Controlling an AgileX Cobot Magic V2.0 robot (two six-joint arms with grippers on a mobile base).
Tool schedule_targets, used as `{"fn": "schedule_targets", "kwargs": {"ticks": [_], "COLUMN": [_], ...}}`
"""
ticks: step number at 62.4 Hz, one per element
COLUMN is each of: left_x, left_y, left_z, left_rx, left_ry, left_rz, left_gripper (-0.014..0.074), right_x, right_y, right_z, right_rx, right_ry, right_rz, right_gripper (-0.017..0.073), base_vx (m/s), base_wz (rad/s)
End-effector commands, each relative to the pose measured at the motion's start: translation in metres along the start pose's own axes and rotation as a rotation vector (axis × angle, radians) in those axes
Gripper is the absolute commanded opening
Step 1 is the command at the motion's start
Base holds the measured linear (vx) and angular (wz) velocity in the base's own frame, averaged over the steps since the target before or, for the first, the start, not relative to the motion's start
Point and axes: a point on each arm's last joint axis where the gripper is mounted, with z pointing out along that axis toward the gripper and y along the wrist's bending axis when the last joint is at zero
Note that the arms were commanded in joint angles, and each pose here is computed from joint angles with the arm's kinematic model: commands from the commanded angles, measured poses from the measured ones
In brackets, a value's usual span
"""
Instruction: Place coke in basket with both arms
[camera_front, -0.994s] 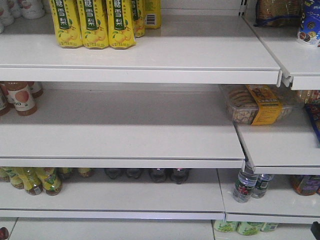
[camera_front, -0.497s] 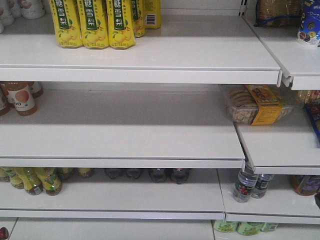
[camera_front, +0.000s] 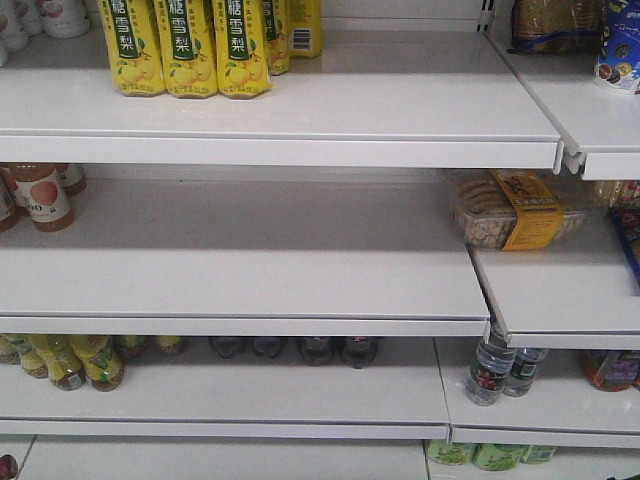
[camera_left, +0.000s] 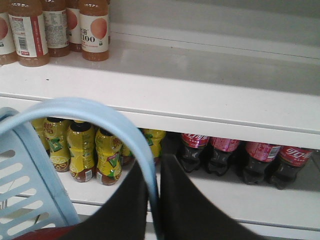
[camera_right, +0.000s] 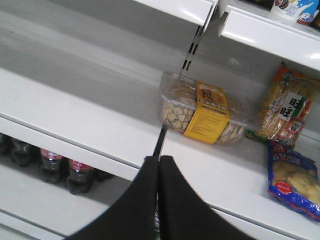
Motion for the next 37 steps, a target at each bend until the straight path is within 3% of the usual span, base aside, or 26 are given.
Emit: {"fn": "schedule_targets", "kwargs": {"ticks": [1, 13, 22, 26, 37], "left_x": [-0.013, -0.013, -0.013, -0.013, -0.013], "left_y": [0.0, 0.0, 0.0, 0.0, 0.0], "left_z": [-0.002, -0.002, -0.002, -0.002, -0.002], "left_rx": [0.001, 0.001, 0.0, 0.0, 0.0], "left_ry": [-0.165, -0.165, -0.164, -0.164, -0.164], "left_rz": [0.077, 0.077, 0.077, 0.077, 0.077], "left_gripper": [-0.0005, -0.0005, -0.0005, -0.0005, -0.0005], "right_x": [-0.017, -0.015, 0.003, 0.01, 0.029], "right_y": [-0.007, -0.008, -0.007, -0.004, 0.006], "right_z": [-0.001, -0.001, 0.0, -0.003, -0.008], "right_rx": [0.055, 0.07, 0.135, 0.138, 0.11], "right_ry": [-0.1, -0.116, -0.221, -0.264, -0.296], "right_rz": [-0.01, -0.005, 0.107, 0.115, 0.03], "right_gripper": [-0.001, -0.001, -0.001, -0.001, -0.001], "base_vx": [0.0, 0.0, 0.0, 0.0, 0.0], "base_wz": [0.0, 0.0, 0.0, 0.0, 0.0]}}
